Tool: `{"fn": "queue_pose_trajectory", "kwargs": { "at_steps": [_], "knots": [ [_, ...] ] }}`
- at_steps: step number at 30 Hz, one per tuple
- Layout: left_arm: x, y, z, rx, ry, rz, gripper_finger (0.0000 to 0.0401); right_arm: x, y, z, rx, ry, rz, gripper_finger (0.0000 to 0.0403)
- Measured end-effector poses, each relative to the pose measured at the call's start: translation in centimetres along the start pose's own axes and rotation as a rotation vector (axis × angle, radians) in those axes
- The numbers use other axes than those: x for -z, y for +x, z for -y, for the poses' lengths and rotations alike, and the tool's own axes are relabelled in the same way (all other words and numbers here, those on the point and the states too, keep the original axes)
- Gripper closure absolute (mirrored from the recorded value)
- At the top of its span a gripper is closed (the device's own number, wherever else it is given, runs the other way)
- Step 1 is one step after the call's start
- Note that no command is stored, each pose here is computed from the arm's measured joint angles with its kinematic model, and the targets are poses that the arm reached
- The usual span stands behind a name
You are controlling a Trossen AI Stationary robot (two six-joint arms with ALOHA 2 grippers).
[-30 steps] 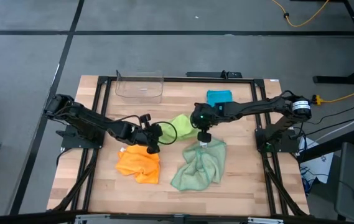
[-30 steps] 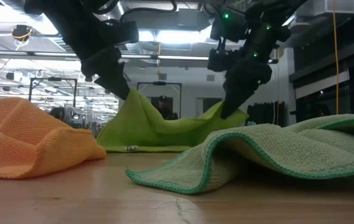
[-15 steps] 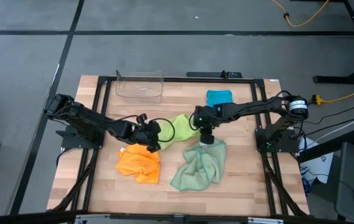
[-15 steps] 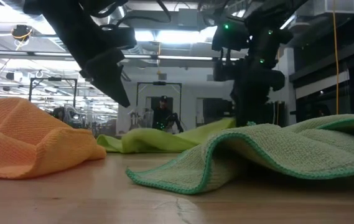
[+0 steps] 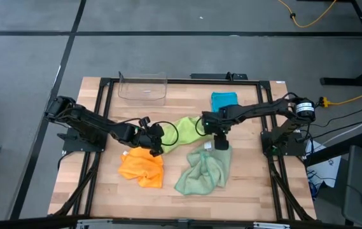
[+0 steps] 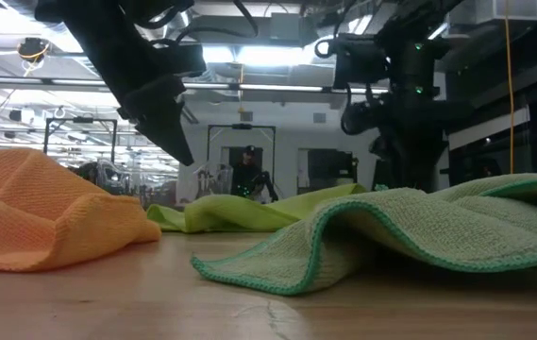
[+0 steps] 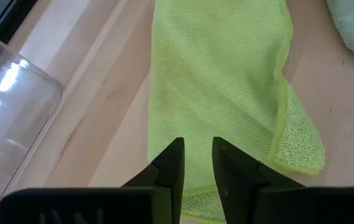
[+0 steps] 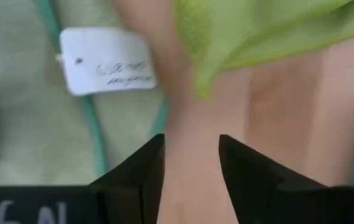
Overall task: Fold microfiber towels
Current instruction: Fold the light green towel
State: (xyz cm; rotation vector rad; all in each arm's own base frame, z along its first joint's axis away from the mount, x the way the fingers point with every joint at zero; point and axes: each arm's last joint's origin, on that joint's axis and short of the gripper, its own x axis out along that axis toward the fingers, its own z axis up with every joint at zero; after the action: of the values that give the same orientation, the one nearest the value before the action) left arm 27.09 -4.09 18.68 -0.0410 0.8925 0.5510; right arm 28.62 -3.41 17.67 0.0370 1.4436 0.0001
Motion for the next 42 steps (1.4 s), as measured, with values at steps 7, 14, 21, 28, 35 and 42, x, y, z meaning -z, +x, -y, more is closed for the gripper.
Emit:
{"fn": "queue_pose_trajectory", "kwargs": {
  "at_steps": [7, 14, 21, 28, 35, 42],
  "knots": [
    [-0.5, 0.9, -1.6, -0.049, -0.149, -0.03, 0.0327, -1.9, -3.1, 1.8, 0.14, -0.098, 0.053, 0.0249],
    [-0.1, 1.9, -3.7, -0.056, -0.16, -0.178, 0.0327, -1.1, -4.0, 5.0, 0.054, -0.009, 0.171, 0.0249],
    [0.5, 1.9, -4.5, -0.081, -0.088, -0.258, 0.0327, -3.7, -3.6, 3.8, -0.331, -0.195, 0.602, 0.0249],
    [0.7, 1.0, -6.6, 0.051, 0.057, -0.397, 0.0327, -7.0, -2.3, -0.8, -0.155, -0.315, 0.751, 0.0249],
    [0.0, -3.5, -8.4, 0.019, 0.132, -0.225, 0.0327, -8.2, 0.1, -6.2, 0.135, -0.437, 0.747, 0.0249],
    [-0.5, -7.2, -9.8, -0.041, 0.033, 0.001, 0.0327, -10.3, 3.5, -8.3, 0.252, -0.227, 0.733, 0.0249]
  ]
}}
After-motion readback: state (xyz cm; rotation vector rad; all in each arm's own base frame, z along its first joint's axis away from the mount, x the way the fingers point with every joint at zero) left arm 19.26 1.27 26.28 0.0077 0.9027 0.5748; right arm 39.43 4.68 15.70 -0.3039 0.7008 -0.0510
